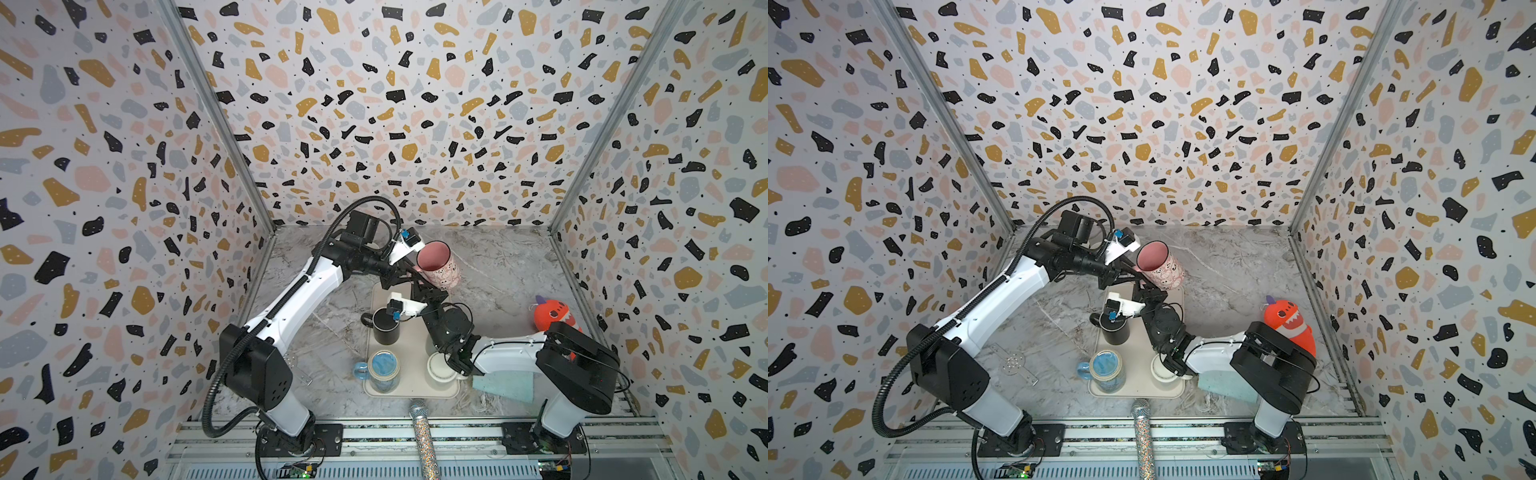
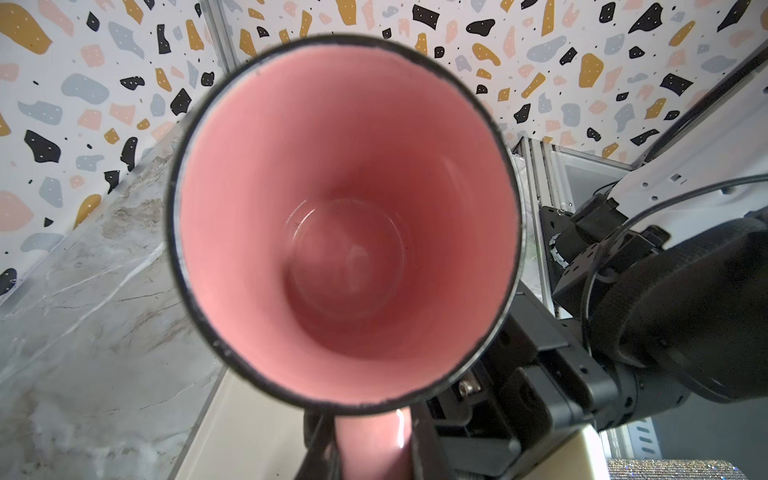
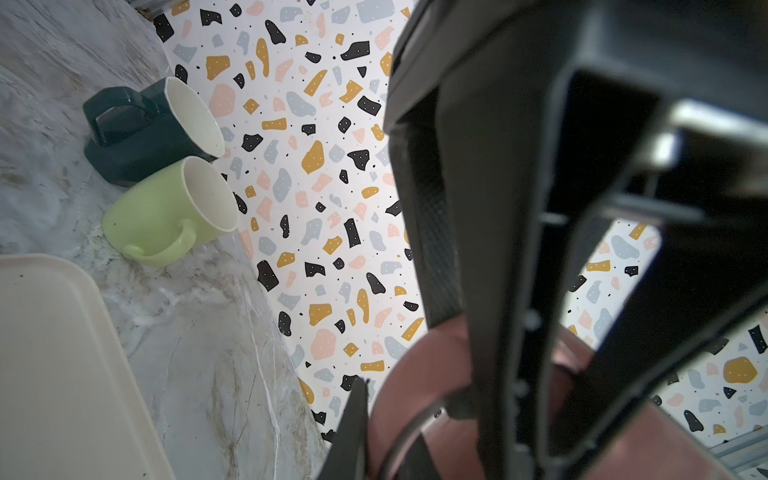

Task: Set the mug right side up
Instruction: 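Close the left gripper on the pink mug's handle beside the right gripper, then open the right gripper and draw it back while the left gripper holds the mug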

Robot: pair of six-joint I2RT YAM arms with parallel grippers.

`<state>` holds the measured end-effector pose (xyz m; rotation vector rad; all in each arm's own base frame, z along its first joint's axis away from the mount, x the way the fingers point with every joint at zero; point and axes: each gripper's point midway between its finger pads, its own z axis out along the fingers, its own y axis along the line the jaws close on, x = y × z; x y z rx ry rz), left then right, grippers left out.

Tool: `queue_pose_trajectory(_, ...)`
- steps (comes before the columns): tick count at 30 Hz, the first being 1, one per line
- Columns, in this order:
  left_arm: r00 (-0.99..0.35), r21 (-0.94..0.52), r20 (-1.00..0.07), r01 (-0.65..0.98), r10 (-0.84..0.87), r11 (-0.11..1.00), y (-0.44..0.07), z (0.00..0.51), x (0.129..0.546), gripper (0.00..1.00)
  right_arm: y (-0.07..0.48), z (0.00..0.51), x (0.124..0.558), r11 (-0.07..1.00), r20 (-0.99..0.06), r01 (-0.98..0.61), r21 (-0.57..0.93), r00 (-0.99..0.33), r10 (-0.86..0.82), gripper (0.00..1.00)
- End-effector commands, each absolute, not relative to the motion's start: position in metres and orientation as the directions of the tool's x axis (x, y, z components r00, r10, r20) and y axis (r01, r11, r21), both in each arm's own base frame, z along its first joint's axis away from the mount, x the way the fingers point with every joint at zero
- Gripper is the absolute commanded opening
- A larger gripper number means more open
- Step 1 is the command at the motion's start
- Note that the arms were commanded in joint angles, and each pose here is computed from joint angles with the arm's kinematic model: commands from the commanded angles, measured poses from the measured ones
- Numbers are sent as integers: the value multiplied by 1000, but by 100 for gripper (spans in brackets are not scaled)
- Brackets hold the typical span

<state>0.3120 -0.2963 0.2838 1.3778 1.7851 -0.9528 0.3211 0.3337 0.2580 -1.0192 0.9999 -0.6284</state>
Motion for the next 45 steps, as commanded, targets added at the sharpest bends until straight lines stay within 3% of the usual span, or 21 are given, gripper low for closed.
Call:
queue_pose_trajectory(1, -223, -162, -860, 972, 459, 169, -302, 292, 318, 0, 328, 302, 313, 525, -432, 71, -848, 481, -763, 0)
queue_pose_trajectory(12, -237, -158, -866, 965, 440, 208, -303, 292, 327, 0, 319, 301, 319, 539, -448, 109, -835, 433, -782, 0)
queue_pose_trajectory(22, -249, -141, -871, 953, 424, 269, -301, 294, 338, 0, 306, 301, 325, 546, -460, 141, -826, 391, -797, 29)
queue_pose_trajectory(27, -258, -133, -875, 941, 409, 311, -301, 296, 349, 0, 295, 303, 324, 553, -472, 154, -819, 367, -802, 37)
queue_pose_trajectory(40, -298, -140, -896, 893, 329, 427, -299, 305, 387, 0, 259, 316, 315, 586, -520, 182, -789, 310, -796, 41)
queue_pose_trajectory(45, -322, -144, -902, 852, 287, 503, -297, 304, 410, 0, 242, 321, 313, 639, -584, 164, -751, 286, -760, 42)
